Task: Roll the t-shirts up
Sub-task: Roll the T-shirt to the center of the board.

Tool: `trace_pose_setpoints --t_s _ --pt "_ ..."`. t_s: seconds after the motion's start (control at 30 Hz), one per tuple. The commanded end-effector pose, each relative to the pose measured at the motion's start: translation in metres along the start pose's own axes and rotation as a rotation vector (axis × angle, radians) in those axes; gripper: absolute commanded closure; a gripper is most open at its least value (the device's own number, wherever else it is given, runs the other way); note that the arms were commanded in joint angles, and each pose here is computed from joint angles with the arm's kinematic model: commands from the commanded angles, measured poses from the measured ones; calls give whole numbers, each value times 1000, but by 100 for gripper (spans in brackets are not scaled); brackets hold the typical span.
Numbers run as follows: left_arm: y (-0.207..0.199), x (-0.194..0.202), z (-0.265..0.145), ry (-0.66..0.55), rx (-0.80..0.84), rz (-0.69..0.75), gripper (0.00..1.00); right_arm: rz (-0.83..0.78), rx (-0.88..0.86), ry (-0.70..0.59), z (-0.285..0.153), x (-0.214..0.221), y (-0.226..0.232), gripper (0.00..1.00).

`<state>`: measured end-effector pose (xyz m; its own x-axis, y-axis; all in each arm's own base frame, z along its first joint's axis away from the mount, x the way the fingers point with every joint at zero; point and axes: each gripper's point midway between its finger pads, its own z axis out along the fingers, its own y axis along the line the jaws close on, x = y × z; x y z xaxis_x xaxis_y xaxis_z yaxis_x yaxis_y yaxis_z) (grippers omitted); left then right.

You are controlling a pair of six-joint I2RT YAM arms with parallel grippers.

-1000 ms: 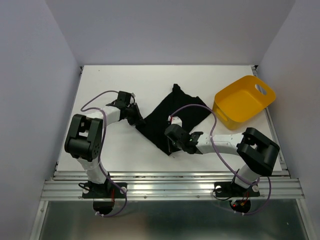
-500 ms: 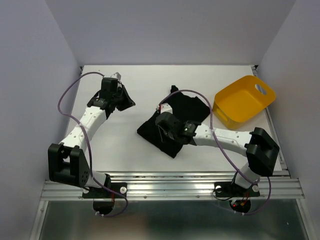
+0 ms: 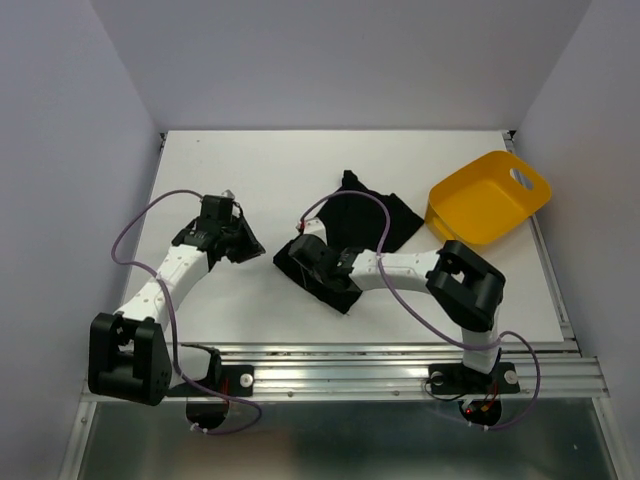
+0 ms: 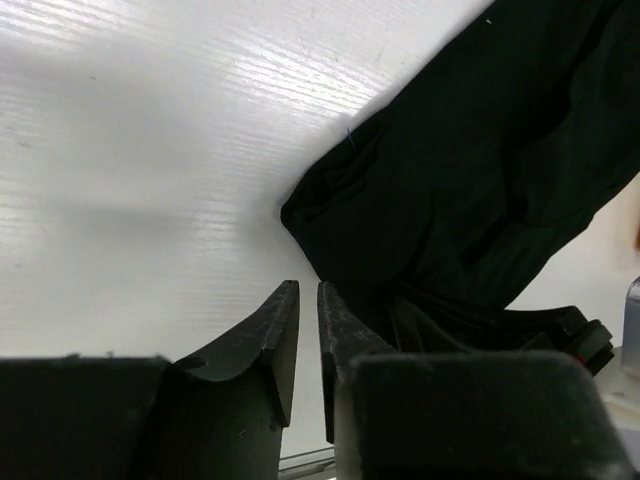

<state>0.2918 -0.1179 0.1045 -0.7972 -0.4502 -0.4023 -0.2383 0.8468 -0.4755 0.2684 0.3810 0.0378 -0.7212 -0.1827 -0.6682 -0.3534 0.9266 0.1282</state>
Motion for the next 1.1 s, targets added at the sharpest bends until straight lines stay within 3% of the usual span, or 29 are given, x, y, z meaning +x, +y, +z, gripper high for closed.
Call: trace_pose_setpoints --t_s 0.0,0.07,0.2,0.47,0.57,0.83,1.0,1.07 --pt "3 4 -9 -30 15 -27 67 5 29 -12 -4 -1 -9 90" --pt "3 12 -6 -11 33 -41 54 0 -28 -68 -28 -21 -4 84" --pt "4 20 -3 6 53 -58 43 -60 -85 -145 -71 -47 -2 69" --pt "5 25 0 15 57 -92 38 -369 49 -50 -83 3 -17 38" --pt "7 27 0 10 52 -103 38 -486 102 -63 -84 20 -13 37" --pt "11 31 3 23 42 -107 39 -620 156 -78 -66 38 -5 37" --pt "11 32 4 26 44 -108 39 -673 201 -53 -44 59 -17 41" --pt "11 34 4 30 46 -108 39 -679 227 -43 -39 65 -23 46"
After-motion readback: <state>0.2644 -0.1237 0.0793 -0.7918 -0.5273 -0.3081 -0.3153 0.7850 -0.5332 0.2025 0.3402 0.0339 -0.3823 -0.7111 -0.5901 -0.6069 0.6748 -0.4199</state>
